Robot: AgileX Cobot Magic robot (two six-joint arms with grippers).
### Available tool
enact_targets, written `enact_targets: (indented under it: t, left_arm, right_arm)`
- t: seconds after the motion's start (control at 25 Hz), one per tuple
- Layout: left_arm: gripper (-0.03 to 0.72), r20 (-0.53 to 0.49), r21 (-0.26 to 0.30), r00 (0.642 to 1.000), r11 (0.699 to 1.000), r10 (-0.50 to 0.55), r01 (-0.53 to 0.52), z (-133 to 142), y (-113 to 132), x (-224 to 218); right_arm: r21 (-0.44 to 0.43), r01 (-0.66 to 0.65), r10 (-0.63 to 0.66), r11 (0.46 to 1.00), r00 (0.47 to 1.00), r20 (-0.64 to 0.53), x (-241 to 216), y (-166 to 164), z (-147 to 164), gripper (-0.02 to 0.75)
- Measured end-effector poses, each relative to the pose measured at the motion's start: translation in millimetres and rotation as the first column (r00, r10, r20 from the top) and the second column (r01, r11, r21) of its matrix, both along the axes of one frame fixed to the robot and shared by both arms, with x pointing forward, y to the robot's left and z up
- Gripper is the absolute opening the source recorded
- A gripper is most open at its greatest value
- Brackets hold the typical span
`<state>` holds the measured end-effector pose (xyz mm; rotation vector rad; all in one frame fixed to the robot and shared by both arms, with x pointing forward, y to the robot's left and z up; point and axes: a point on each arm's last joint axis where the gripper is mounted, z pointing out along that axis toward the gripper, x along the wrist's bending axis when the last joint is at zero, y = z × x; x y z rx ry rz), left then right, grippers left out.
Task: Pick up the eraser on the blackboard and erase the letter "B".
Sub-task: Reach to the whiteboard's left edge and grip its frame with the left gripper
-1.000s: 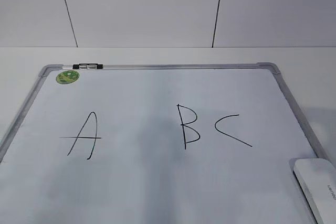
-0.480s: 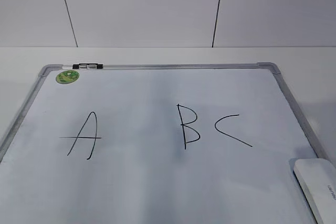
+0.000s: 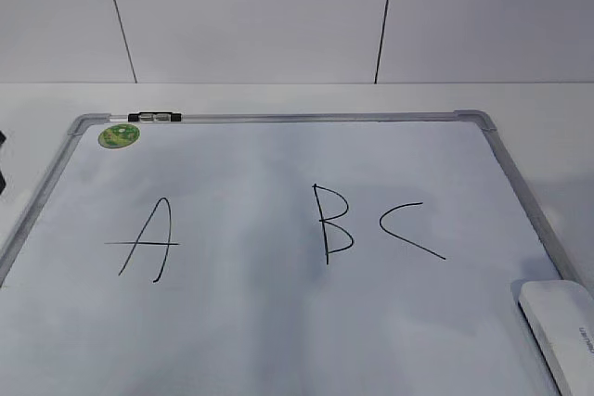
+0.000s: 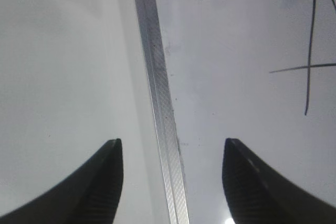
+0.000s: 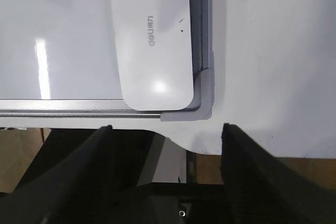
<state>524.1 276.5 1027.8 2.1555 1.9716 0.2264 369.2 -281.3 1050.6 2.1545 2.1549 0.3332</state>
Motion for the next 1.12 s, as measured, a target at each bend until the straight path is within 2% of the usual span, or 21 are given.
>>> enact_targets:
  t: [0.24,0.48,1.12]
  left_arm:
    - [0.438,-0.028,0.009,1.000,1.000,0.000,0.000,-31,-2,28]
    - [0.433,-0.055,0.054,0.998,0.998,-0.021,0.024,-54,1,39]
    - [0.433,-0.101,0.060,0.995,0.998,0.017,-0.011,-87,14,51]
  right_arm:
    - [0.000,0.000,0.000,1.000,1.000,0.001,0,0,0,0.502]
    - [0.000,0.000,0.000,1.000,1.000,0.002,0,0,1,0.501]
    - [0.004,0.001,-0.001,1.000,1.000,0.003,0,0,1,0.501]
